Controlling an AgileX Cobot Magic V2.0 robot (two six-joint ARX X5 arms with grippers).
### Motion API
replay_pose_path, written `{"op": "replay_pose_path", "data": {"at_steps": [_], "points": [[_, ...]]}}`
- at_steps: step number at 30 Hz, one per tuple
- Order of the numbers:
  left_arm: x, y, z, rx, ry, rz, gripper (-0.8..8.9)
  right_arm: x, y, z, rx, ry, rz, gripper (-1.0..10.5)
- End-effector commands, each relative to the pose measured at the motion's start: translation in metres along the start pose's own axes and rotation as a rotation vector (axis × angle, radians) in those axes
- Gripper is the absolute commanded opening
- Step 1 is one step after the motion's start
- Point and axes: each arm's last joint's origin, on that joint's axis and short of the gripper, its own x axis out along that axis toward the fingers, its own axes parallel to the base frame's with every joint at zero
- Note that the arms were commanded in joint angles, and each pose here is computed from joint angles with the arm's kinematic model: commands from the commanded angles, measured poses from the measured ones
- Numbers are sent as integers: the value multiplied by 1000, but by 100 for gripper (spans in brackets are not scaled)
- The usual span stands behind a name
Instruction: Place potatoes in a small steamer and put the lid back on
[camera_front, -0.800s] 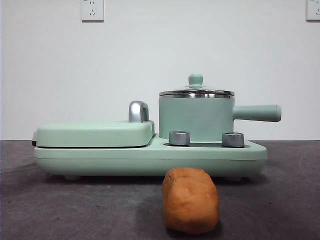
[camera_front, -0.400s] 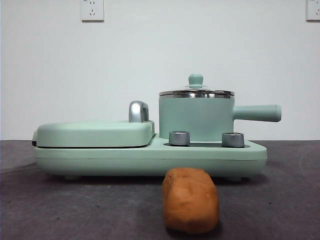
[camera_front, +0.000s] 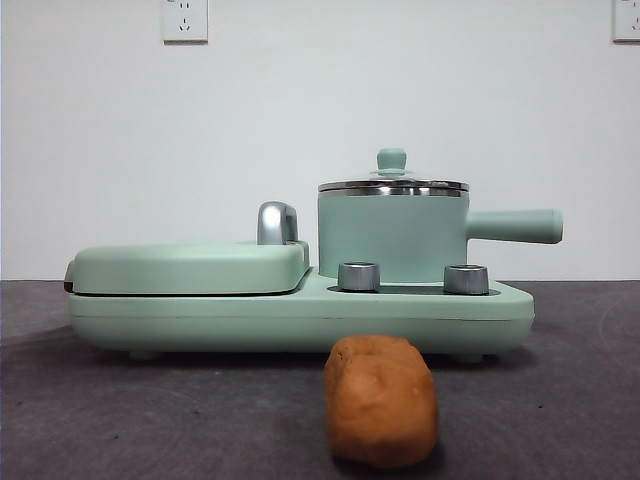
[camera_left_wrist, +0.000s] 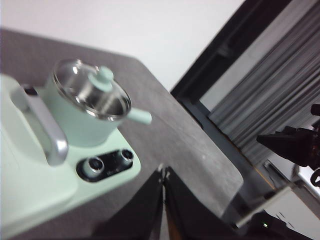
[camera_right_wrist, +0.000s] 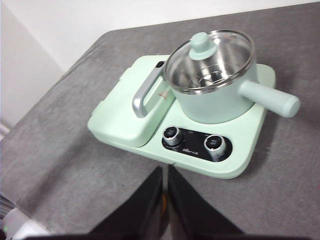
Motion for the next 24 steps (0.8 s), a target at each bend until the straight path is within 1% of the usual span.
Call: {"op": "replay_pose_path", "data": {"at_steps": [1,2,7,13,15,17,19,20,21,23,24], "points": [[5,-3,12,19,12,-20,48,-2,3,4,-27,-10,10,15],[8,-2,15,16,26,-24,70,-2,3,4,-27,-10,10,15],[25,3,28,40,76,-46,71,-2,3,4,-27,-10,10,15],[55,10,41,55,153,-88,104,-2,3,4,-26,-10,8,18],[67,13,46,55,181,-97,183,-2,3,4,-26,-11,7,126],[80,14,50,45,219,-110,276,-2,3,4,-26,-11,7,307],[90,14,53,48,255,-124,327,-2,2,4,-25,-10,6,425],[98,13,56,56,278,-134,358,-2,3,4,-25,-11,7,461],[103,13,58,65,293,-137,387,-2,3,4,-25,-11,7,474],[117,10,63,91,326,-128,442,-2,2,4,-26,-10,6,485],[123,8,66,109,340,-126,450,-2,2,4,-26,-10,6,485]]}}
